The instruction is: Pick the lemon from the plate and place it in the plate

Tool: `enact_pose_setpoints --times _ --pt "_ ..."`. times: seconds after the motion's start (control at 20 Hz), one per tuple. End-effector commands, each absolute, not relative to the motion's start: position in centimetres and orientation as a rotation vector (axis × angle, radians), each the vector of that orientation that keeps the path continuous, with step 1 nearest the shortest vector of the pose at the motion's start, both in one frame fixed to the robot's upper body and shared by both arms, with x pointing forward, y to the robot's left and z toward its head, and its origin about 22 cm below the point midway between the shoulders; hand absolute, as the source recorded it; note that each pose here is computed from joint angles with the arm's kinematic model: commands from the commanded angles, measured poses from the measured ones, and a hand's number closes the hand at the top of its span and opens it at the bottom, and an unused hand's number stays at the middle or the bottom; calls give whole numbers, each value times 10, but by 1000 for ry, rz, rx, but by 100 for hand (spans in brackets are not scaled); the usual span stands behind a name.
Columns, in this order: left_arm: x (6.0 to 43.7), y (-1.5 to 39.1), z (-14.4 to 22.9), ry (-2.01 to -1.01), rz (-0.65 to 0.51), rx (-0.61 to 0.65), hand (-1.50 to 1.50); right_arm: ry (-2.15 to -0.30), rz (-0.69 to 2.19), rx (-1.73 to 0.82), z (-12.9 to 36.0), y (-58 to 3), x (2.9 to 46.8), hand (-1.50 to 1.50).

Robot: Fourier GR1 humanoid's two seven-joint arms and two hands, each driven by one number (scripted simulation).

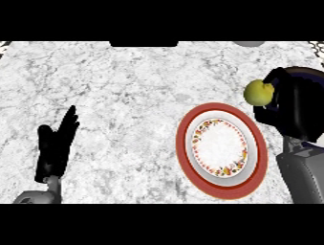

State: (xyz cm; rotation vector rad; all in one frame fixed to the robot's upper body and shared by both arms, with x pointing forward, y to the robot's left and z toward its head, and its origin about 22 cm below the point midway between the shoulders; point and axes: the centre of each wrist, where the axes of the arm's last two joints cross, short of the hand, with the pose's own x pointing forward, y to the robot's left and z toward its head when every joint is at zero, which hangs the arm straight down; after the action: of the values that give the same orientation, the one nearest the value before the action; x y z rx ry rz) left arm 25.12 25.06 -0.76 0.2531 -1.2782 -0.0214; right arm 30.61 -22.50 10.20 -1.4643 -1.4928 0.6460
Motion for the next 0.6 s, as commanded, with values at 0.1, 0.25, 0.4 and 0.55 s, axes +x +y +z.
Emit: enact_pose_setpoints --times 0.1,0.25,0.4,0.55 --pt "258 260 -1 -1284 -47 235 0 -1428 473 -1523 135 -241 306 150" --pt "232 255 -15 -1275 -26 225 0 -1389 443 -1531 131 -288 306 150" --pt "261 248 -3 -1299 -19 244 0 -1332 416 -1544 140 -307 316 150" --pt "248 257 -18 -1295 -34 247 0 -1312 438 -1540 107 -324 325 150"
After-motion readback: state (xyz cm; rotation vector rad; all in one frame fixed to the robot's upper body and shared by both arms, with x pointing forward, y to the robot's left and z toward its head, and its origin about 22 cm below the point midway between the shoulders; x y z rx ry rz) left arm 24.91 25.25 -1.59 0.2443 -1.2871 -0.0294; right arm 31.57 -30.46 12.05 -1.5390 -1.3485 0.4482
